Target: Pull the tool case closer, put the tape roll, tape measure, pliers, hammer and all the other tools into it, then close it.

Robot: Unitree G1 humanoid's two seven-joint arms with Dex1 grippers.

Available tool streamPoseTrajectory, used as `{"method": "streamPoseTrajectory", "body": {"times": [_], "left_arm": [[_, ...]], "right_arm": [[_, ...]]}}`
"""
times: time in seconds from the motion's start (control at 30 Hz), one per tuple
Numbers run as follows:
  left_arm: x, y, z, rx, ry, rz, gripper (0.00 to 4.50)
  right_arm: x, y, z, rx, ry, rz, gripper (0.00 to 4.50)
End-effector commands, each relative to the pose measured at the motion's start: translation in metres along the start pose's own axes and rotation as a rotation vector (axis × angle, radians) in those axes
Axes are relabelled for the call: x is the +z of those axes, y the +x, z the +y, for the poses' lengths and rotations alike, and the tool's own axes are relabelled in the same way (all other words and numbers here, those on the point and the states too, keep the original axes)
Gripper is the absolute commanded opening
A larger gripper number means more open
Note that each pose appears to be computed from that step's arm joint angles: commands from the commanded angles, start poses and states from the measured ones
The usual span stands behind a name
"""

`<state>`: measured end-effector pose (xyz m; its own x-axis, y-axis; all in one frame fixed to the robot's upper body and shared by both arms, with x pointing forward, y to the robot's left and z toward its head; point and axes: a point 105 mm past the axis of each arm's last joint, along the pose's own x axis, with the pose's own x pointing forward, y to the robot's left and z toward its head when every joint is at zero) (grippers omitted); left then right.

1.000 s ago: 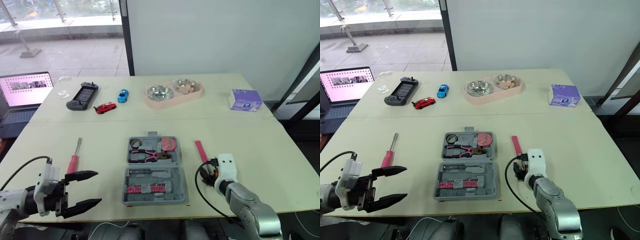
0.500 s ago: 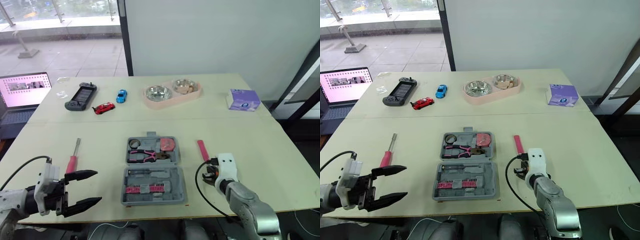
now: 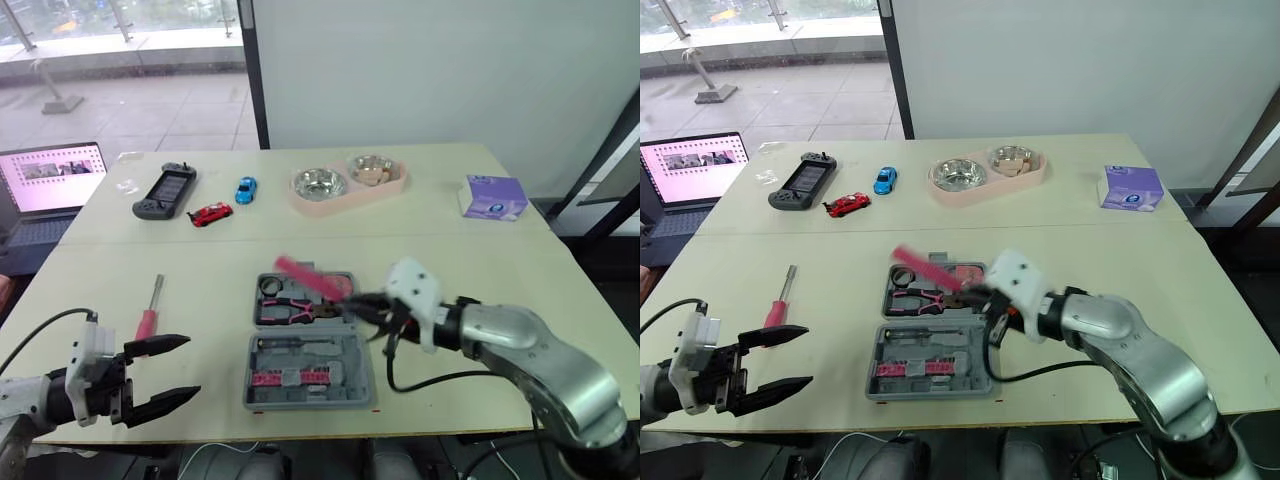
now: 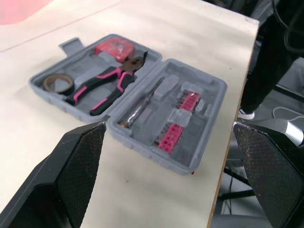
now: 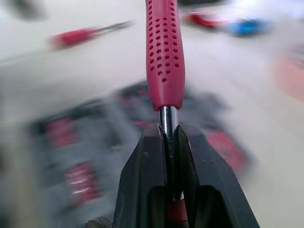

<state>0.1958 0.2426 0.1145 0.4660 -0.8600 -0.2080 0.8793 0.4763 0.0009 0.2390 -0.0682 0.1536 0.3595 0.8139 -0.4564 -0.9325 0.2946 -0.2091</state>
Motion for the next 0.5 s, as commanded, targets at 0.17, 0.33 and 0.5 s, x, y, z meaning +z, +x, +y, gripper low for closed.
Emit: {"method": "streamPoseTrajectory", "body": {"times": [0.17, 0.33, 0.5], "left_arm": [[0.003, -0.005, -0.003, 0.0, 0.032, 0.029, 4.5], [-0.001, -0.004, -0.009, -0.013, 0.034, 0.055, 4.5], [-0.001, -0.001, -0.013, -0.006, 0.029, 0.039, 4.5]], "right_arm": [[-0.003, 0.014, 0.002, 0.138, 0.029, 0.267, 0.02], [-0.006, 0.023, 0.007, 0.187, -0.003, 0.413, 0.02], [-0.002, 0.035, -0.001, 0.173, -0.038, 0.485, 0.02]]}}
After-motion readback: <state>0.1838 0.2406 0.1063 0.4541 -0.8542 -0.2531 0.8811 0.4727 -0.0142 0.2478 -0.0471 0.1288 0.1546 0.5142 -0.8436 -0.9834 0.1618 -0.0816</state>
